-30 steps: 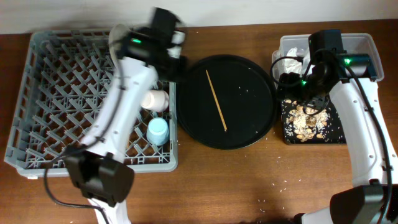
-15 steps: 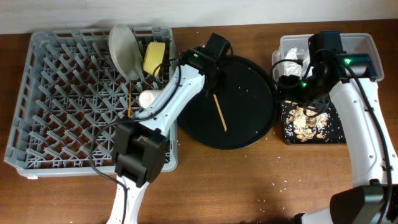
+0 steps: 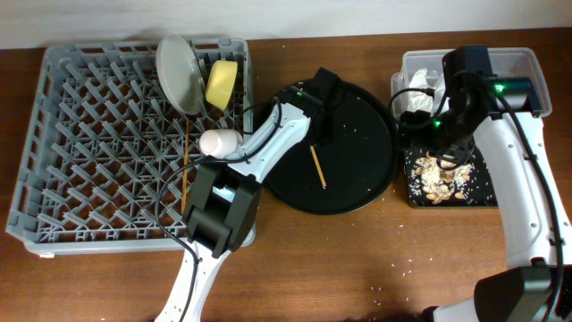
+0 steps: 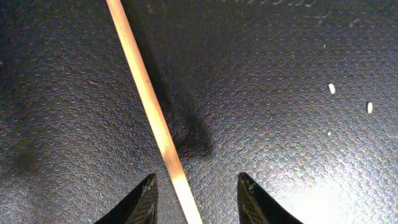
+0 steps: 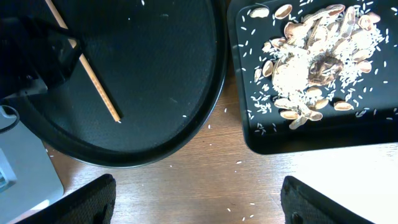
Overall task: Sort waste into correct bins and load items into the dishwasher rack
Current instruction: 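Grasp the second wooden chopstick on the tray with the left gripper, then place the second chopstick in the rack beside the first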
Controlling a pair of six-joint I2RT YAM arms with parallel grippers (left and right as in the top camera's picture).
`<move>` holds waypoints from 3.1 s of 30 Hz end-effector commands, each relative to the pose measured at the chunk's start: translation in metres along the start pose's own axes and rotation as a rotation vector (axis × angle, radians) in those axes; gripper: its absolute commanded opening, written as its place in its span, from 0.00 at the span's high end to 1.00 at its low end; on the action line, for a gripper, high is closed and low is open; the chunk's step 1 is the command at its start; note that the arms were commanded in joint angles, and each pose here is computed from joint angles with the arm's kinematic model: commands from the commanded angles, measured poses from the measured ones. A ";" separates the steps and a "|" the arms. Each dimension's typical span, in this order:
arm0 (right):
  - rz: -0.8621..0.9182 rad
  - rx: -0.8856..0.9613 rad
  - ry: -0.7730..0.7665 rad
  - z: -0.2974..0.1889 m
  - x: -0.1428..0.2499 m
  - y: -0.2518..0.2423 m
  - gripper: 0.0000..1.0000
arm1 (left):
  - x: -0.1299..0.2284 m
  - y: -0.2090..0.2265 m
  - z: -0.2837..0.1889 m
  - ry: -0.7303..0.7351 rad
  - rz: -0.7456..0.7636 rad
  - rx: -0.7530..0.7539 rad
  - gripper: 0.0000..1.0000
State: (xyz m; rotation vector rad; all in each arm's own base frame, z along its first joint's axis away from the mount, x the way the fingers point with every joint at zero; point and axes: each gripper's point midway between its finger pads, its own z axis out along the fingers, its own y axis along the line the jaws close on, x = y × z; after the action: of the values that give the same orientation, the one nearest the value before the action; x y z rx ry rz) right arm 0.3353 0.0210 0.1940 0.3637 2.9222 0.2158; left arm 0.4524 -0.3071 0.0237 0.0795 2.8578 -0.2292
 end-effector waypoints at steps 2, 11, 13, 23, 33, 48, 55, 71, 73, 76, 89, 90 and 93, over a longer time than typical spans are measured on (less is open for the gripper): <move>-0.007 0.003 0.010 0.003 0.002 0.001 0.14 | -0.002 0.005 0.005 -0.013 -0.009 -0.032 0.61; -0.007 0.004 0.013 0.003 0.003 0.001 0.14 | 0.014 0.014 0.036 0.045 -0.007 -0.067 0.75; -0.007 0.004 0.013 0.003 0.003 0.001 0.14 | 0.017 0.015 0.041 0.054 -0.006 -0.073 0.79; -0.007 0.003 0.008 0.003 0.002 0.001 0.14 | 0.016 0.015 0.040 0.050 -0.006 -0.070 0.99; 0.031 -0.001 0.010 0.003 0.002 0.001 0.02 | -0.002 0.020 -0.007 0.052 0.134 -0.134 0.99; 0.031 -0.001 0.010 0.003 0.002 0.001 0.02 | -0.023 0.053 -0.156 0.051 0.284 -0.173 1.00; 0.031 -0.001 0.010 0.003 0.002 0.001 0.02 | -0.053 0.114 -0.206 -0.036 0.192 -0.162 1.00; 0.031 0.000 0.010 0.003 0.002 0.001 0.02 | 0.026 0.251 -0.219 0.197 -0.059 -0.459 1.00; 0.031 0.000 0.010 0.003 0.002 0.001 0.02 | 0.026 0.258 -0.199 0.204 -0.041 -0.458 1.00; 0.031 0.000 0.010 0.003 0.002 0.001 0.02 | 0.029 0.264 -0.174 0.207 -0.045 -0.459 1.00; 0.031 -0.001 0.010 0.003 0.002 0.001 0.02 | 0.025 0.258 -0.166 0.183 -0.061 -0.404 0.27; 0.031 0.000 0.010 0.003 0.002 0.001 0.02 | 0.022 0.255 -0.176 0.172 -0.063 -0.391 0.27; 0.031 -0.001 0.010 0.003 0.002 0.001 0.01 | 0.005 0.241 -0.212 0.089 -0.073 -0.334 0.27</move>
State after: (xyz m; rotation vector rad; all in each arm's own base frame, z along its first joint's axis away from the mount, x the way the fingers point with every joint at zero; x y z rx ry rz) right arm 0.3354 0.0211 0.1938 0.4024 2.9196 0.2206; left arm 0.3958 -0.0232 0.1350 -0.0517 3.0716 0.3977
